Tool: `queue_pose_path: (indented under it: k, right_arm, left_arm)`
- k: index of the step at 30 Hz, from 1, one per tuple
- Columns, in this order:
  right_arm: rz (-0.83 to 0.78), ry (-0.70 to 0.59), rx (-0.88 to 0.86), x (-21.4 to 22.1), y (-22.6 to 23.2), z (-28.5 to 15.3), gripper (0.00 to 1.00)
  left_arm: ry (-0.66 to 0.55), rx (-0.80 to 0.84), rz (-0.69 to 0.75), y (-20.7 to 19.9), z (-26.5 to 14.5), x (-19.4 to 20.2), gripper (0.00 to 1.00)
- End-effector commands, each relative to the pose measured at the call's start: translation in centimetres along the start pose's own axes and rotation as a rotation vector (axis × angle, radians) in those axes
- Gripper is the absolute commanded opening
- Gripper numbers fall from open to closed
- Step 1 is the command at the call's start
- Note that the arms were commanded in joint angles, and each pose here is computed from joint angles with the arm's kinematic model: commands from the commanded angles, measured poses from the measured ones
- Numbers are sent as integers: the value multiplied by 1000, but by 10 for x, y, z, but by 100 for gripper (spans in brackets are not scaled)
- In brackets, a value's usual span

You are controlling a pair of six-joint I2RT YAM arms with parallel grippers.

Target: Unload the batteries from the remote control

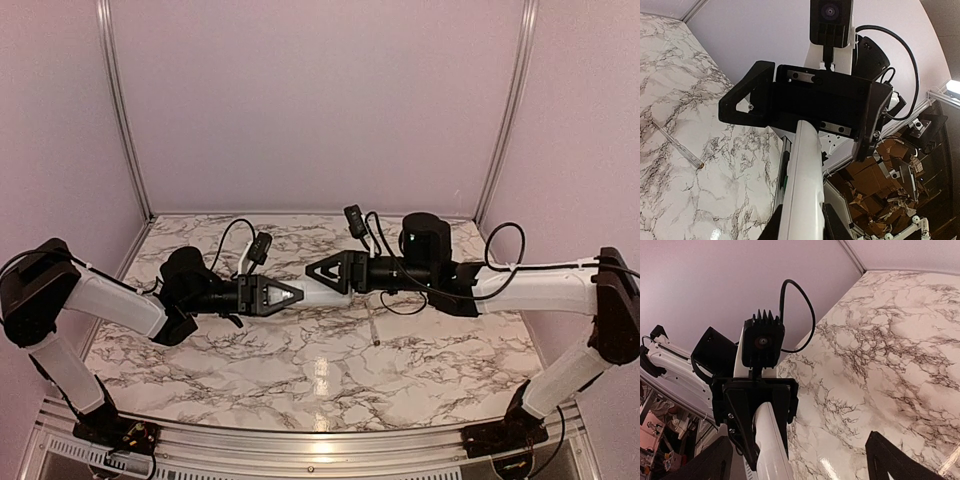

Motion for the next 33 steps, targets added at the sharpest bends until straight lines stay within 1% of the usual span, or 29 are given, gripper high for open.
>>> queue_pose_path:
  k: [1,3,9,15,22,29,33]
  right_arm:
    - [-68,-24,71,-23,6,-13,95]
    - [-86,-31,116,-28,6,-19,98]
    - [-131,-58,283,-32,-3,-44,98]
    - [-132,-112,383,-31,-8,-68,98]
    - [-115,-150,391,-24,-8,-80,98]
    - [-60,-170,392,-10,-17,-77,98]
    - [-64,-176,404,-5,-12,-70,98]
  left_arm:
    - [-35,-32,37,2,2,-10,0]
    - [-42,-48,32,7,0,-10,0]
    - [-48,-81,10,19,-3,-11,0]
    - [-77,-143,-34,35,-8,-8,0]
    - [-98,-200,-66,48,-15,-1,0]
    - [-125,-257,-81,53,-24,2,0]
    - [-140,-269,-70,48,-29,2,0]
Point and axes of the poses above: each gripper's point midway between its finger pads, its own z axis out along the fingers, its own y axis along the line the jaws close on, x = y × z, the point moved 4 cm from there along -z, back along the fingers, and after that the axes turned 6 degrees about -z, right-handed, at the moved point
